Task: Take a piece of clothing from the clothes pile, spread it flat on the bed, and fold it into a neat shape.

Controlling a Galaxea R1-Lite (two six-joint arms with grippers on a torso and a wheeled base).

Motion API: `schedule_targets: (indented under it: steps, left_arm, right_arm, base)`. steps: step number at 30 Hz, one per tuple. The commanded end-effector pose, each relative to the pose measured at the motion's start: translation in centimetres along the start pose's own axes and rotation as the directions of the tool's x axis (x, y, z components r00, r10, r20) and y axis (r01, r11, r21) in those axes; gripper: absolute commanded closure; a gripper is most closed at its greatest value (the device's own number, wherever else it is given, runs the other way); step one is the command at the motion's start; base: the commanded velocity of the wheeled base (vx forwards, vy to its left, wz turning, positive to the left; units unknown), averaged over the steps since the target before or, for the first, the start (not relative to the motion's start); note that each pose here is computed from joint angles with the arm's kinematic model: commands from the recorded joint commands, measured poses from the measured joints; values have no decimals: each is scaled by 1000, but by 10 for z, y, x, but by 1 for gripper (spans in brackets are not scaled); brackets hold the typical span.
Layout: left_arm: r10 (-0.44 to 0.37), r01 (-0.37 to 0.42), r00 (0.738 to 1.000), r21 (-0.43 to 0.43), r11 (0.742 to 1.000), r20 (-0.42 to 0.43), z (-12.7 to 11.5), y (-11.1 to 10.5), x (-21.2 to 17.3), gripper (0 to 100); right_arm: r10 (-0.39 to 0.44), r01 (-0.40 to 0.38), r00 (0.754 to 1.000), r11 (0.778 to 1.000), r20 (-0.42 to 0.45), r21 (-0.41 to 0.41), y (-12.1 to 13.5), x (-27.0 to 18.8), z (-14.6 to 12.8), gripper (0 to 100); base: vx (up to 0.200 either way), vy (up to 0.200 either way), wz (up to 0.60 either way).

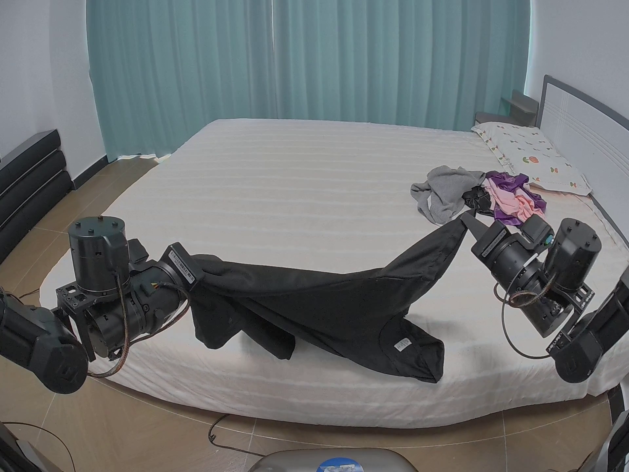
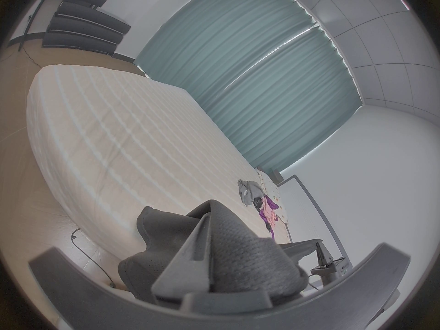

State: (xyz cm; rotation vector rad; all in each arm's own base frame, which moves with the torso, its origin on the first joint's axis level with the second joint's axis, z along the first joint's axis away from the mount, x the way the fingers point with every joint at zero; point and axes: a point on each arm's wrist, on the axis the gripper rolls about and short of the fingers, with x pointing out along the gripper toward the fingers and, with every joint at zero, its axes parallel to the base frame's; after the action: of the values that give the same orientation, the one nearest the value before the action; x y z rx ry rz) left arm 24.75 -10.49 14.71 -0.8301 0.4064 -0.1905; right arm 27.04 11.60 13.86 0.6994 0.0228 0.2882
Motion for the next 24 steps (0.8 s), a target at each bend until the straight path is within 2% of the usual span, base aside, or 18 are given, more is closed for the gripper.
schedule_targets:
  steps: [1,6,9,16,23,24]
  left_arm:
    - [-39,40,999,22,999,-7,0,-11,-20,100]
    - [-116,117,993,32,993,-9,4,-31,-48,100]
    - [-142,142,990,38,989,0,11,-41,-56,100]
    - [-128,127,992,39,991,14,31,-61,-48,100]
    - [-104,104,994,29,994,14,40,-70,-19,100]
    - [-82,82,997,30,996,3,40,-70,-7,100]
  right_arm:
    - [68,-66,996,997,59,-30,21,-30,28,100]
    - [200,-197,973,980,115,-38,45,-67,62,100]
    - [229,-224,964,973,137,-50,56,-78,81,100]
    - [224,-216,954,974,200,-63,73,-63,119,100]
    - [191,-182,964,981,186,-65,73,-34,122,100]
    - [183,-175,967,983,176,-64,72,-21,119,100]
  base:
    - [-200,0,0]
    - [-40,0,0]
    - [0,0,0]
    - [0,0,0]
    - [0,0,0]
    - [200,0,0]
